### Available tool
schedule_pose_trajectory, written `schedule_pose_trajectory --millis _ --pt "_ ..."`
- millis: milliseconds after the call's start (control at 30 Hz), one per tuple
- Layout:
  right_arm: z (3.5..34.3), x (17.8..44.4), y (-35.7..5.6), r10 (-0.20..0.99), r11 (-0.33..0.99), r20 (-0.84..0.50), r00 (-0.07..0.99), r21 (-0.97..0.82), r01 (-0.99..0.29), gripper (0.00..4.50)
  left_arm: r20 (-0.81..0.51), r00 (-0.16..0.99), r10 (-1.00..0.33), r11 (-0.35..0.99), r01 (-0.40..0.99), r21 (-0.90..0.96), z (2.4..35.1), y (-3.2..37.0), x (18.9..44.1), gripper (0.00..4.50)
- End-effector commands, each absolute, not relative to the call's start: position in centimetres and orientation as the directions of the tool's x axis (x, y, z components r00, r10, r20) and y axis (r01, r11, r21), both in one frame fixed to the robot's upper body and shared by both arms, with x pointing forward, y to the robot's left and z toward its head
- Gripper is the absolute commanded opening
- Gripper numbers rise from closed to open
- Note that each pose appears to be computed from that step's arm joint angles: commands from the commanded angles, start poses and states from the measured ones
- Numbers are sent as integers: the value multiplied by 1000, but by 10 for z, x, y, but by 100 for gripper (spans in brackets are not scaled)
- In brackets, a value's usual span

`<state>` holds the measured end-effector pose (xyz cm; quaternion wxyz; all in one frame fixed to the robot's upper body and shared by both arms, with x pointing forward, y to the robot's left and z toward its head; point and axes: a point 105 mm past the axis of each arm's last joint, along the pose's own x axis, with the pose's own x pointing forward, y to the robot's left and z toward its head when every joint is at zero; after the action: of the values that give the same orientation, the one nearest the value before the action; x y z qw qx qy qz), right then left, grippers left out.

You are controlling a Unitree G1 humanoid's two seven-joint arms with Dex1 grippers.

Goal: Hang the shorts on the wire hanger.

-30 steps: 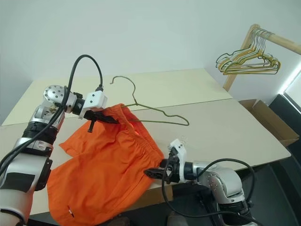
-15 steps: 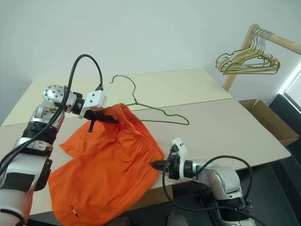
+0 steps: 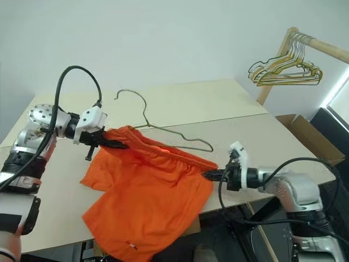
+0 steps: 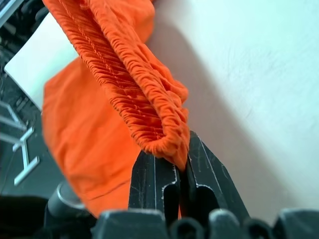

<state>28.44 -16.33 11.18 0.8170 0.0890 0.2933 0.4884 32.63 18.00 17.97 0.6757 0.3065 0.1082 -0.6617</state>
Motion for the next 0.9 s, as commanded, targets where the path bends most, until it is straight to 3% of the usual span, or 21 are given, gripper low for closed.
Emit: schedule_pose_trajectory --millis 33,433,667,900 --pt "126 289 -183 829 533 -418 371 392 -750 2 -568 130 -813 -43 958 282 188 197 318 0" --pt "136 283 -199 818 515 -464 341 325 -793 2 -631 268 -728 64 943 326 167 212 333 0" --pt "158 280 -193 839 457 -430 333 224 -861 2 -739 167 -653 -54 963 265 143 215 321 0" --pt "168 273 -161 855 347 -448 260 124 -930 2 -700 158 -696 -75 954 290 136 185 332 0"
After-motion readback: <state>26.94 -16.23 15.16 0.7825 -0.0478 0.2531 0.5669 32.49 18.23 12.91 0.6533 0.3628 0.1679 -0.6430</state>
